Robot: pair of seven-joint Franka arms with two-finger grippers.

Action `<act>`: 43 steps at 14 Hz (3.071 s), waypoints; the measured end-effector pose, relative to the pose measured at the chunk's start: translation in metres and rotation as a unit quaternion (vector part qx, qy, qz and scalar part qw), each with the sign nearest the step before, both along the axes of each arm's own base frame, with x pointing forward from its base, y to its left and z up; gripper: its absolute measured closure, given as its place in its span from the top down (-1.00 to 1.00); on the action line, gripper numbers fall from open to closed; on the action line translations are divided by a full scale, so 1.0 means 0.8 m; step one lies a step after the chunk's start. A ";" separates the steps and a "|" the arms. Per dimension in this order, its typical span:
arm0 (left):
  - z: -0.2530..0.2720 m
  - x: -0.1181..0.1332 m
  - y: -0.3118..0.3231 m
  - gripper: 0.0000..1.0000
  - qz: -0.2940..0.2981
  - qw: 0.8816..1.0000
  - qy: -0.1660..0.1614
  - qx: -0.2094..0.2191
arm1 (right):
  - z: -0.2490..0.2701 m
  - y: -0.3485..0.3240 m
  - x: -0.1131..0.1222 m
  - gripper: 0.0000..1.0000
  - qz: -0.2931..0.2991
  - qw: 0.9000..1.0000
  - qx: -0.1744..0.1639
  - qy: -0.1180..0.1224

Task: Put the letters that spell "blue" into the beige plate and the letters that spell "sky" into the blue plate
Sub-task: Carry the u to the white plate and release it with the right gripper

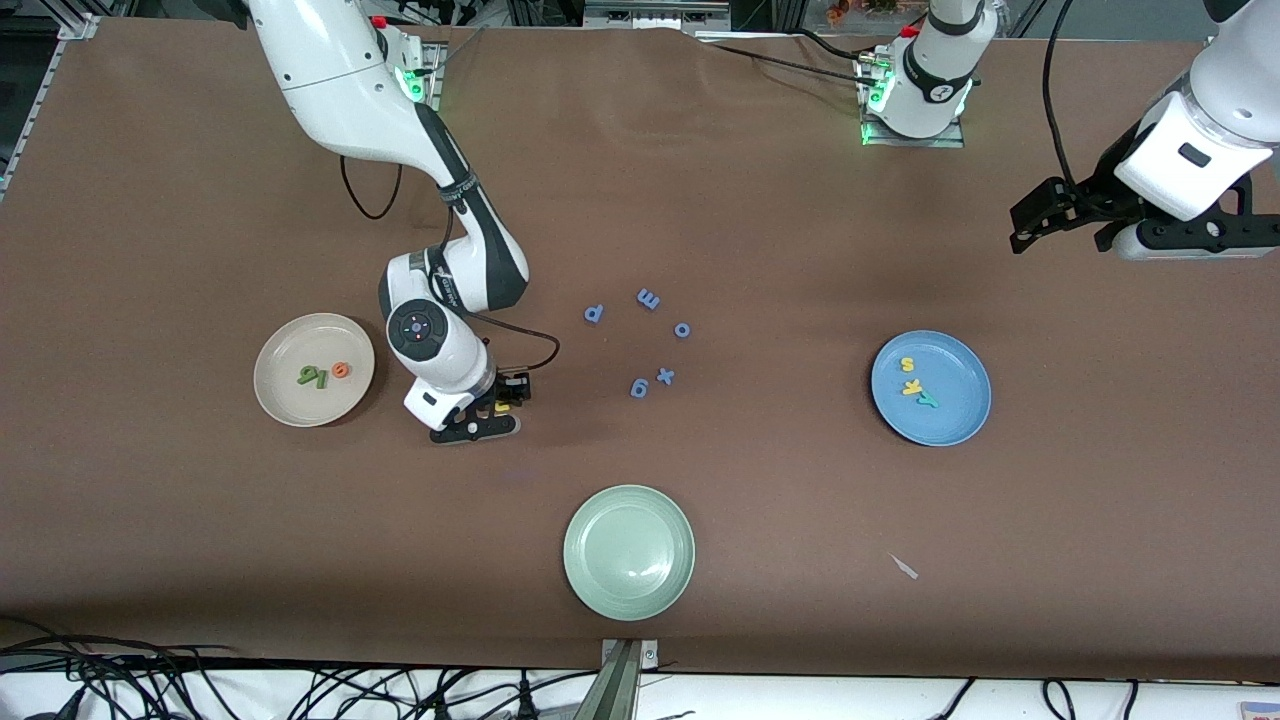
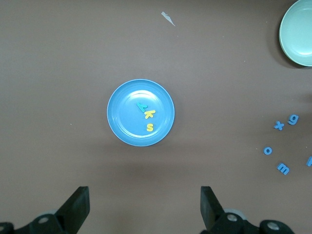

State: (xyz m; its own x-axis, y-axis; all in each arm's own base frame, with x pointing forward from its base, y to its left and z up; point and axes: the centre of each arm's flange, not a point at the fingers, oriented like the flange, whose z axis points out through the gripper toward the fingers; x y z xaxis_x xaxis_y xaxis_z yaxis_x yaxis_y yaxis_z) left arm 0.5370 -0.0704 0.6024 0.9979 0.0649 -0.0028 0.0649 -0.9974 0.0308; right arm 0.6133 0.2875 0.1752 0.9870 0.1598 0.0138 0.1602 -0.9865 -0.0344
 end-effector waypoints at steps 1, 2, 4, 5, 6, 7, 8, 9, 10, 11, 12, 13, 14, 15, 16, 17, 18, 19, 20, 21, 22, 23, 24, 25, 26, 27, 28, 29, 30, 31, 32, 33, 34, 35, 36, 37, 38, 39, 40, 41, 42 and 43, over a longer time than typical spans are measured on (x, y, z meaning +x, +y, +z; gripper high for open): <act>0.000 0.000 0.000 1.00 0.000 1.000 0.000 0.000 | 0.001 0.001 0.000 -0.02 0.000 1.000 0.001 -0.001; 0.000 0.000 0.000 1.00 0.000 1.000 0.000 0.000 | 0.001 0.001 0.000 -0.03 -0.001 1.000 0.001 -0.001; 0.000 0.000 0.000 1.00 0.000 1.000 0.000 0.000 | 0.002 0.002 0.000 -0.15 -0.006 1.000 0.001 -0.001; 0.000 0.000 0.000 1.00 0.000 1.000 0.000 0.000 | 0.003 0.002 0.000 -0.22 -0.008 1.000 0.001 -0.001; 0.000 0.000 0.000 1.00 0.000 1.000 0.000 0.000 | 0.003 0.002 0.000 -0.24 -0.008 1.000 0.002 -0.001; 0.000 0.000 0.000 1.00 0.000 1.000 0.000 0.000 | 0.003 0.003 0.000 -0.31 -0.008 1.000 0.002 -0.001; 0.000 0.000 0.000 1.00 0.000 1.000 0.000 0.000 | 0.004 0.003 0.000 -0.33 -0.008 1.000 0.002 -0.002; 0.000 0.000 0.000 1.00 0.000 1.000 0.000 0.000 | 0.005 0.003 0.001 -0.38 -0.008 1.000 0.002 -0.003; 0.000 0.000 0.000 1.00 0.000 1.000 0.000 0.000 | 0.006 0.003 0.001 -0.41 -0.009 1.000 0.003 -0.003; 0.000 0.000 0.000 1.00 0.000 1.000 0.000 0.000 | 0.008 0.001 0.002 -0.42 -0.009 1.000 0.002 -0.002; 0.000 0.000 0.000 1.00 0.000 1.000 0.000 0.000 | 0.011 -0.002 0.005 -0.46 -0.011 1.000 0.000 0.001; 0.000 0.000 0.000 1.00 0.000 1.000 0.000 0.000 | 0.016 -0.008 0.008 -0.45 -0.014 1.000 -0.002 0.007; 0.000 0.000 0.000 1.00 0.000 1.000 0.000 0.000 | 0.024 -0.015 0.012 -0.45 -0.017 1.000 -0.004 0.013; 0.000 0.000 0.000 1.00 0.000 1.000 0.000 0.000 | 0.033 -0.026 0.017 -0.45 -0.016 1.000 -0.006 0.021; 0.000 0.000 0.000 1.00 0.000 1.000 0.000 0.000 | 0.045 -0.043 0.021 -0.45 -0.011 0.999 -0.009 0.031; 0.000 0.000 0.000 1.00 0.000 1.000 0.000 0.000 | 0.057 -0.065 0.026 -0.45 -0.004 0.999 -0.014 0.043; 0.000 0.000 0.000 1.00 0.000 1.000 0.001 0.000 | 0.068 -0.088 0.030 -0.45 0.002 0.998 -0.020 0.055; 0.000 0.000 0.000 1.00 0.000 1.000 0.001 0.000 | 0.079 -0.113 0.033 -0.45 0.007 0.997 -0.025 0.066; 0.000 0.000 0.000 1.00 0.000 1.000 0.001 0.000 | 0.087 -0.136 0.035 -0.45 0.010 0.997 -0.031 0.076; 0.000 0.000 0.000 1.00 0.000 1.000 0.001 0.000 | 0.093 -0.159 0.037 -0.45 0.009 0.996 -0.036 0.086; 0.000 0.000 0.000 1.00 0.000 1.000 0.001 0.000 | 0.096 -0.182 0.038 -0.45 0.007 0.994 -0.042 0.097; 0.000 0.000 0.000 1.00 0.000 1.000 0.001 0.000 | 0.097 -0.204 0.039 -0.45 0.004 0.993 -0.048 0.109; 0.000 0.000 0.000 1.00 0.000 1.000 0.001 0.000 | 0.096 -0.227 0.038 -0.45 0.001 0.991 -0.051 0.121; 0.000 0.000 0.000 1.00 0.000 1.000 0.001 0.000 | 0.094 -0.249 0.037 -0.45 -0.005 0.990 -0.051 0.134; 0.000 0.000 0.000 1.00 0.000 1.000 0.001 0.000 | 0.092 -0.272 0.036 -0.45 -0.010 0.989 -0.048 0.142; 0.000 0.000 0.000 1.00 0.000 1.000 0.001 0.000 | 0.088 -0.292 0.035 -0.45 -0.017 0.988 -0.046 0.149; 0.000 0.000 0.000 1.00 0.000 1.000 0.001 0.000 | 0.082 -0.310 0.033 -0.35 -0.026 0.987 -0.045 0.155; 0.000 0.000 0.000 1.00 0.000 1.000 0.001 0.000 | 0.077 -0.322 0.032 -0.15 -0.033 0.986 -0.045 0.159; 0.000 0.000 0.000 1.00 0.000 1.000 0.001 0.000 | 0.075 -0.326 0.031 0.03 -0.035 0.985 -0.045 0.160; 0.000 0.000 0.000 1.00 0.000 1.000 0.001 0.000 | 0.077 -0.322 0.032 0.25 -0.033 0.986 -0.045 0.159; 0.000 0.000 0.000 1.00 0.000 1.000 0.001 0.000 | 0.083 -0.315 0.035 0.43 -0.029 0.986 -0.043 0.158; 0.000 0.000 0.000 1.00 0.000 1.000 0.001 0.000 | 0.091 -0.305 0.038 0.66 -0.027 0.986 -0.042 0.158; 0.000 0.000 0.000 1.00 0.000 1.000 0.001 0.000 | 0.101 -0.297 0.042 0.84 -0.029 0.986 -0.042 0.157; 0.000 0.000 0.000 1.00 0.000 1.000 0.001 0.000 | 0.110 -0.287 0.046 1.00 -0.031 0.987 -0.042 0.155; 0.000 0.000 0.000 1.00 0.000 1.000 0.001 0.000 | 0.120 -0.275 0.048 1.00 -0.036 0.986 -0.043 0.155; 0.000 0.000 0.000 1.00 0.000 1.000 0.001 0.000 | 0.129 -0.263 0.049 1.00 -0.038 0.986 -0.044 0.159; 0.000 0.000 0.000 1.00 0.000 1.000 0.001 0.000 | 0.141 -0.250 0.051 1.00 -0.040 0.985 -0.045 0.165; 0.000 0.000 0.000 1.00 0.000 1.000 0.001 0.000 | 0.153 -0.239 0.051 1.00 -0.040 0.983 -0.045 0.172; 0.000 0.000 0.000 1.00 0.000 1.000 0.001 0.000 | 0.167 -0.229 0.050 1.00 -0.039 0.982 -0.046 0.180; 0.000 0.000 0.000 1.00 0.000 1.000 0.001 0.000 | 0.181 -0.222 0.048 1.00 -0.038 0.981 -0.045 0.186; -0.001 0.000 0.000 1.00 0.000 1.000 0.002 0.000 | 0.198 -0.218 0.046 1.00 -0.036 0.980 -0.042 0.189; -0.001 0.000 0.000 1.00 0.000 1.000 0.002 0.000 | 0.216 -0.218 0.044 1.00 -0.035 0.981 -0.038 0.189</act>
